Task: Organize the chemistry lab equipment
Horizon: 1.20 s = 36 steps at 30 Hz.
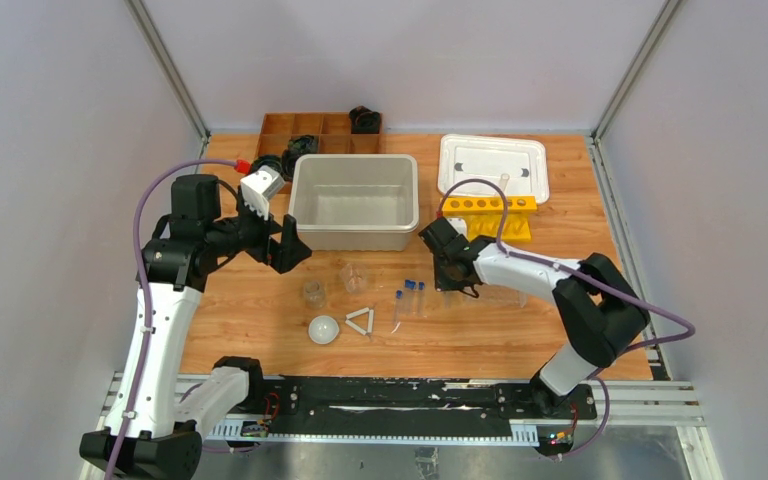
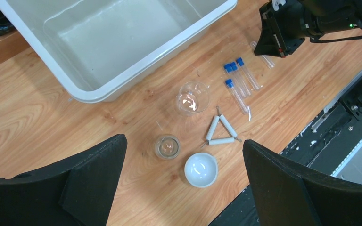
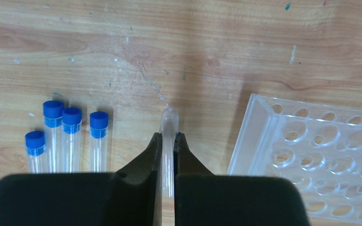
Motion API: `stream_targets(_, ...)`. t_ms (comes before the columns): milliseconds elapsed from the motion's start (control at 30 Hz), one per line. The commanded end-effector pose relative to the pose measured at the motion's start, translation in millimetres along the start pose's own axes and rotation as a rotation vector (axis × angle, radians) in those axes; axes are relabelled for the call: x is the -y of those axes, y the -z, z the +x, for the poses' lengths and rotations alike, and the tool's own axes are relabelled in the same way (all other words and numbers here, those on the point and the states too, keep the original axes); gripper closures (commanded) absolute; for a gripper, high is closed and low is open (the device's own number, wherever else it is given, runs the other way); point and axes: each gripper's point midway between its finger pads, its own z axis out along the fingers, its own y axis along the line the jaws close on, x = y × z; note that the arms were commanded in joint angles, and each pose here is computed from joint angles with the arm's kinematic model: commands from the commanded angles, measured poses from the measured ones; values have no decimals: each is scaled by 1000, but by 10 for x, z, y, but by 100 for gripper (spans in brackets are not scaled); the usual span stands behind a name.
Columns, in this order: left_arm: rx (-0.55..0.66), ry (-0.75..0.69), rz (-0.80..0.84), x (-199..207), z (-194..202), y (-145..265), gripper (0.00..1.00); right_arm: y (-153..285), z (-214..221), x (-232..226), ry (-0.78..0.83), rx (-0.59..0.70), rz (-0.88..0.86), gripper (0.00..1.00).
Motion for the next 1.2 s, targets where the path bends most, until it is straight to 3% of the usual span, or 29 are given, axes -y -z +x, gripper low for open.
stream_targets(0,47,-21,21,84,-141,71,0,348,-267,-113,-35,93,-65,100)
stream_targets(300,59,14,98,228,-167,70,0,1587,-1013,-808,-87,440,-398,100)
stream_targets(567,56,76,214,401,-183,40,0,2730,-1569,-1925,-120,730,-788,100)
stream_targets(700,59,107,278,495,-241,45,2,2929,-1619,-2258,-130,766,-871,100)
stream_targets(1000,47,133,337,542,-263,8,28,3081,-1603,-2540,-140,771,-947,100)
stream_targets(1167,48,132,339,530,-295,0,34,3090,-1571,-2588,-149,749,-970,100)
